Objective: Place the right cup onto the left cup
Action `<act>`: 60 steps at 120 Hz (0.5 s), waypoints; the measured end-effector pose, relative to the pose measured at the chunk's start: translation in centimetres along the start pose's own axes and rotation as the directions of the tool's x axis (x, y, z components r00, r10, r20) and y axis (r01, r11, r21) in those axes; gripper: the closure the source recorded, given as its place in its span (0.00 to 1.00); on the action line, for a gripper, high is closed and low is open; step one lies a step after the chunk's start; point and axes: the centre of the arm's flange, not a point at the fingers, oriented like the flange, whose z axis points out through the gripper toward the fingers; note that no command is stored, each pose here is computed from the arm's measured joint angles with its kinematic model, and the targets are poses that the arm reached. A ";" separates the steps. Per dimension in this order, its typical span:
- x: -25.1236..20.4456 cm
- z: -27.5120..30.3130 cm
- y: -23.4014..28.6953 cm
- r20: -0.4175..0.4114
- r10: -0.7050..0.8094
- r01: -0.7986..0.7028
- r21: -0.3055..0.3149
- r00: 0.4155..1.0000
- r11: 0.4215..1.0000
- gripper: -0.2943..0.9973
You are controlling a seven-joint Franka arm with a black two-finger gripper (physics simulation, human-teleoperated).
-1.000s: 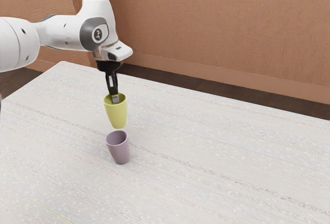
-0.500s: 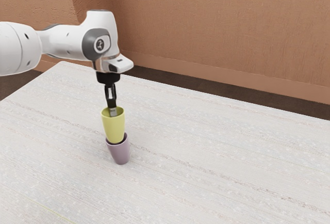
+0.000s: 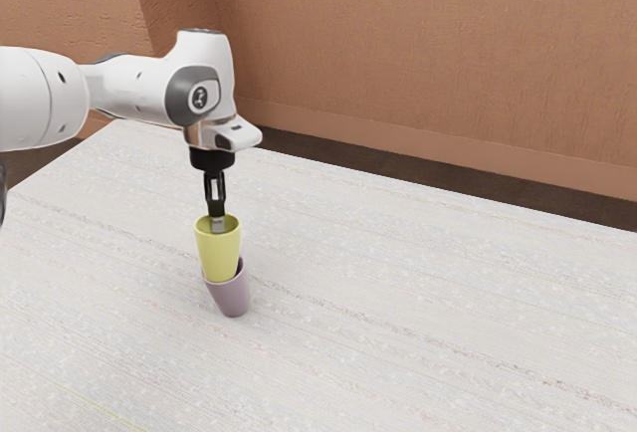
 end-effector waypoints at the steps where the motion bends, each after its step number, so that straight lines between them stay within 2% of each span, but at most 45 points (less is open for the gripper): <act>1: 0.0 0.0 0.0 0.001 0.000 0.000 0.000 1.000 1.000 0.84; 6: 0.1 0.0 0.1 0.002 -0.001 0.001 0.001 1.000 1.000 0.83; 25: 0.4 -0.6 0.3 -0.010 -0.005 0.006 0.017 1.000 1.000 0.56; 35: 0.6 -1.9 0.8 -0.024 0.001 0.000 0.038 1.000 0.999 0.45; 47: 0.6 -5.2 1.9 -0.052 0.015 -0.011 0.088 0.999 0.996 0.37; 60: 0.0 -10.6 2.3 -0.072 0.033 -0.021 0.173 0.997 0.985 0.31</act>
